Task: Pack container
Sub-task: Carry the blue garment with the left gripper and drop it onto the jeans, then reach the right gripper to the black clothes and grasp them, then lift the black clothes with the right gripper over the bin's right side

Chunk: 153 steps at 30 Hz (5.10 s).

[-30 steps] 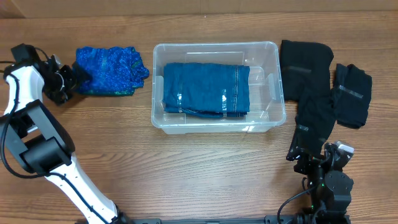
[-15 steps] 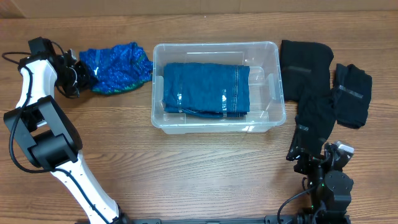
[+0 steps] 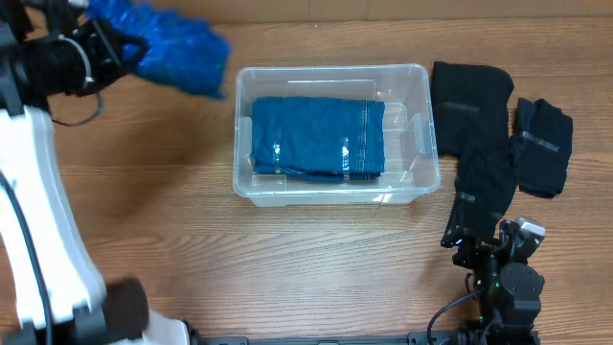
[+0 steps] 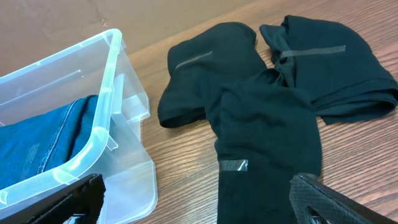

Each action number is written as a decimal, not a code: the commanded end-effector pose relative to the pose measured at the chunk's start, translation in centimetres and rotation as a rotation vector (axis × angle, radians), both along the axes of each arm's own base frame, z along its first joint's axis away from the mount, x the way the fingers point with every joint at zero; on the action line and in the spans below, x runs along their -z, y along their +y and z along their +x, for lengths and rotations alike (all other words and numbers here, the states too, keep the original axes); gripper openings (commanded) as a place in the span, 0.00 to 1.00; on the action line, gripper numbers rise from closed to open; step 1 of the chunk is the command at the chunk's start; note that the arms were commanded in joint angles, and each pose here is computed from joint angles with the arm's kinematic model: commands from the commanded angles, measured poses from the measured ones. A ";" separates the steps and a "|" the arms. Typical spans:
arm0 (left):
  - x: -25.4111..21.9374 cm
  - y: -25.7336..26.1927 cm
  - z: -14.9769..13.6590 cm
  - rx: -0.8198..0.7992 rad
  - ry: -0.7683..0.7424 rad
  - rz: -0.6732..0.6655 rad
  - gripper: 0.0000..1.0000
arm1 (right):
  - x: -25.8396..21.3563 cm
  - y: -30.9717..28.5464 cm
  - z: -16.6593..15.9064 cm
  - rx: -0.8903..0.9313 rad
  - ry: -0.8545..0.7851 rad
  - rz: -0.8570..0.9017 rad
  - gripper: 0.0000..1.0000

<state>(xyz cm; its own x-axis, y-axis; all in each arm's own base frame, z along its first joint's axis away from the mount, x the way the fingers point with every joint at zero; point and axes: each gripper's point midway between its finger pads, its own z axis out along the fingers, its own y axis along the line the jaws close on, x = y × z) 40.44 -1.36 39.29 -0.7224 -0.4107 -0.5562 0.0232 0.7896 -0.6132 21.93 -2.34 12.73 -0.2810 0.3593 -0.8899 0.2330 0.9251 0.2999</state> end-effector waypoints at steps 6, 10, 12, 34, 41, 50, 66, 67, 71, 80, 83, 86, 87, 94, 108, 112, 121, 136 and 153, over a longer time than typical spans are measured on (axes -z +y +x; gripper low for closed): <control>0.5 -15.6 -0.4 0.143 0.008 0.064 0.04 | 0.3 0.1 0.0 -0.004 0.003 -0.004 1.00; 5.1 -23.8 1.6 0.242 0.060 0.065 0.04 | 0.3 0.1 0.0 -0.004 0.003 -0.004 1.00; 7.5 -26.5 2.3 0.263 0.093 0.066 0.04 | 0.3 0.1 0.0 -0.004 0.003 -0.004 1.00; 21.8 -16.2 -2.1 0.093 0.561 0.676 0.64 | 0.3 0.1 0.0 -0.004 0.003 -0.004 1.00; 19.1 -7.4 -1.9 -0.106 0.636 0.612 1.00 | 0.3 0.1 0.0 -0.004 0.003 -0.004 1.00; 17.8 4.2 -3.0 -0.375 0.750 0.514 1.00 | 0.3 0.1 0.0 -0.004 0.003 -0.004 1.00; 17.9 6.7 -3.5 -0.437 0.777 0.489 1.00 | -1.6 8.7 -0.7 -0.407 -0.027 0.404 1.00; 17.9 6.7 -3.5 -0.437 0.777 0.489 1.00 | -2.2 9.1 -0.7 -0.428 -0.042 0.417 1.00; 17.9 6.7 -3.5 -0.437 0.777 0.489 1.00 | -7.7 7.7 -0.9 -0.353 -0.106 0.393 1.00; 17.9 6.7 -3.5 -0.437 0.776 0.489 1.00 | -11.5 0.9 2.9 0.017 0.342 0.199 1.00; 17.9 6.7 -3.5 -0.437 0.776 0.489 1.00 | -7.9 -1.5 5.5 0.080 0.585 0.207 1.00; 17.9 6.7 -3.5 -0.437 0.777 0.489 1.00 | -2.7 -3.7 6.7 0.049 0.768 0.302 1.00; 17.9 6.7 -3.5 -0.437 0.776 0.489 1.00 | -1.3 -4.3 6.8 0.038 0.808 0.355 1.00; 17.9 6.7 -3.5 -0.437 0.777 0.489 1.00 | 7.7 -7.8 6.3 0.046 0.954 0.646 1.00; 17.9 6.7 -3.5 -0.437 0.777 0.489 1.00 | 12.3 -5.6 5.6 0.000 0.982 0.700 0.88; 17.9 6.7 -3.5 -0.437 0.777 0.489 1.00 | 12.6 -4.0 5.6 -0.056 0.940 0.773 0.56; 17.9 6.7 -3.5 -0.437 0.777 0.489 1.00 | 5.5 -3.1 7.6 -0.148 0.774 0.788 0.04; 17.9 6.7 -3.5 -0.437 0.777 0.489 1.00 | -17.7 11.6 6.6 -0.785 0.160 0.317 0.04; 17.9 6.7 -3.5 -0.437 0.777 0.489 1.00 | -4.5 12.2 16.2 -0.796 0.480 0.144 0.67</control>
